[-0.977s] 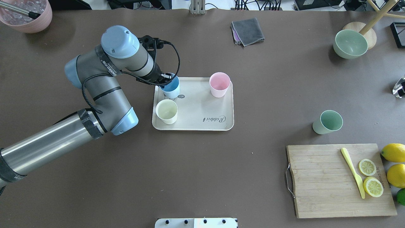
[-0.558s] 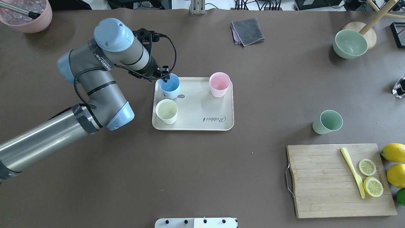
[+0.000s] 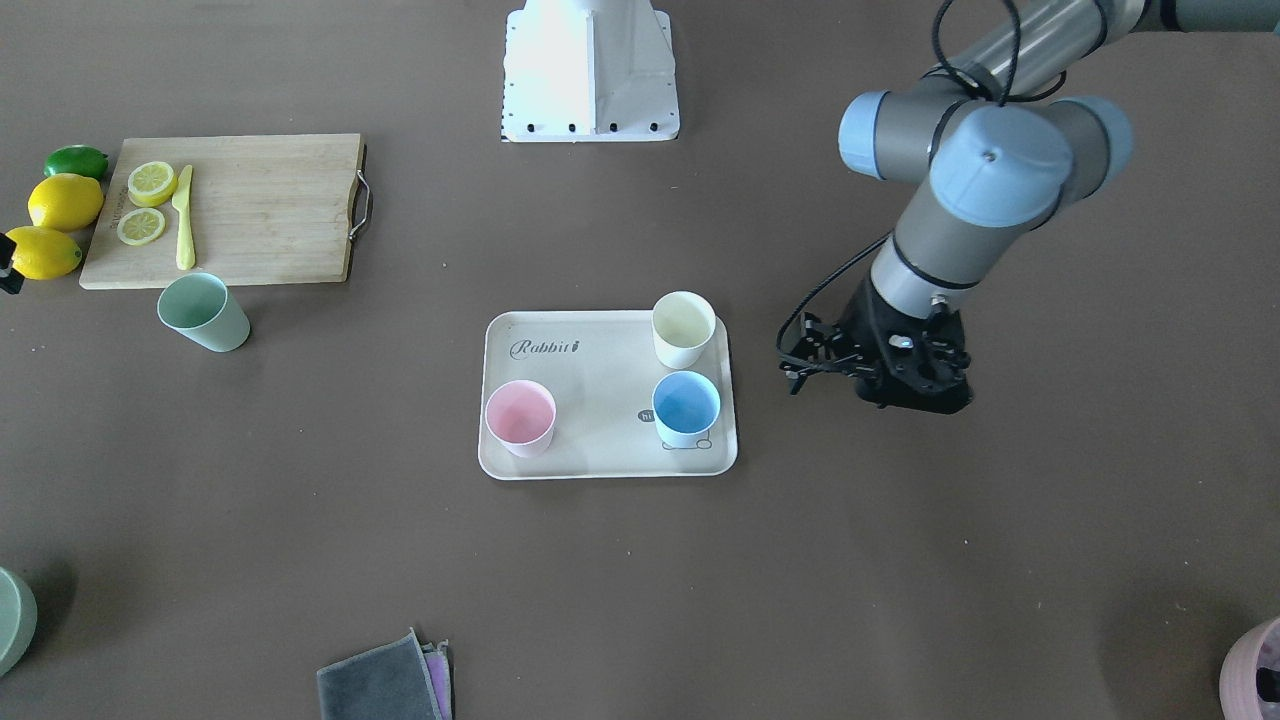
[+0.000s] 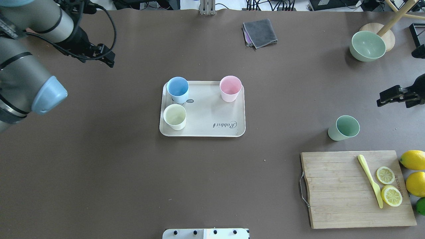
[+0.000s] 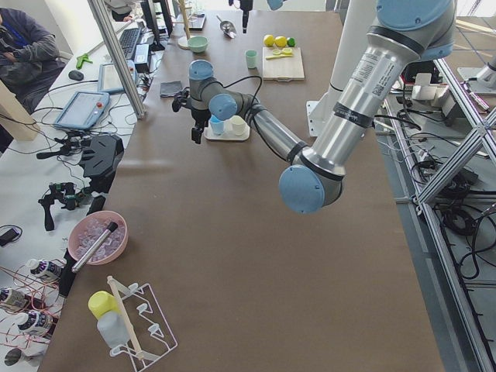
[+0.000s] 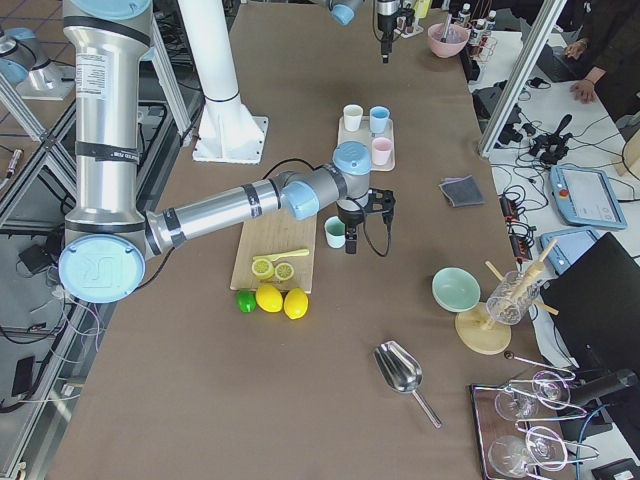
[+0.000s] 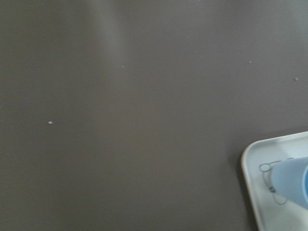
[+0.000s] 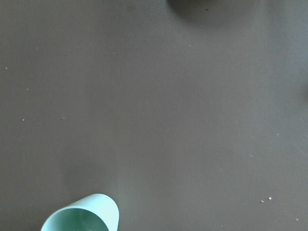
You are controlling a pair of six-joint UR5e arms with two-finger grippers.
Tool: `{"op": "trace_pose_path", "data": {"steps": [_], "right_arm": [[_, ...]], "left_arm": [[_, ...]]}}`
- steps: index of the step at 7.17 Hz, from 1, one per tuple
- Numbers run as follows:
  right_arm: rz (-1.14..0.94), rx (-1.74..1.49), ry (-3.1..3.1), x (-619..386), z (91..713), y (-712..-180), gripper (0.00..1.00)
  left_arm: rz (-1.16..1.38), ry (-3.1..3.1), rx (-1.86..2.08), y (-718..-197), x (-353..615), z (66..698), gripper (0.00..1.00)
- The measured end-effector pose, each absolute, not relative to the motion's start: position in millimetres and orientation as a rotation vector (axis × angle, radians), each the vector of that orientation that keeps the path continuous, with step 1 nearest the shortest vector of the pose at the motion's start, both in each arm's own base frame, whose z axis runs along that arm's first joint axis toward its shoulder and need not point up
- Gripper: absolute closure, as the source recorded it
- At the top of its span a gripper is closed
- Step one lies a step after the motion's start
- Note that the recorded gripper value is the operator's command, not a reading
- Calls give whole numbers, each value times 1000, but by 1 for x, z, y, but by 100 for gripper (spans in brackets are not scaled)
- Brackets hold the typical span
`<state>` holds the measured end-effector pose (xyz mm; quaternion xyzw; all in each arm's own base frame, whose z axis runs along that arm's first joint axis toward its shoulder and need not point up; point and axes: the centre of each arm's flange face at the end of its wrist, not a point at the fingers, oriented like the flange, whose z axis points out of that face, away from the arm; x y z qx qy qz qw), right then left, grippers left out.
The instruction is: Place all cups on tray
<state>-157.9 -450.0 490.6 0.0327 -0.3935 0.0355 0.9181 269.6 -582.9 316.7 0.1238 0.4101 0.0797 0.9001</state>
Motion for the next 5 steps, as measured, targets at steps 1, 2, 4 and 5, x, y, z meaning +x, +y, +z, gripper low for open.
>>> {"op": "trace_pose_path", "data": {"steps": [1,2,4,5], "right_arm": [[79,66,-804,-188,493,-440,9],[75,67,-785,-213,497,-431,14],[53,70,-747,-246,506,-421,50],[46,72,-744,-258,510,-418,82]], "left_arm": [[198,835,261,-583,239,338,2],[211,829,262,-582,225,350,2],[215,824,260,-581,219,358,2],[214,823,259,-581,219,359,2]]}}
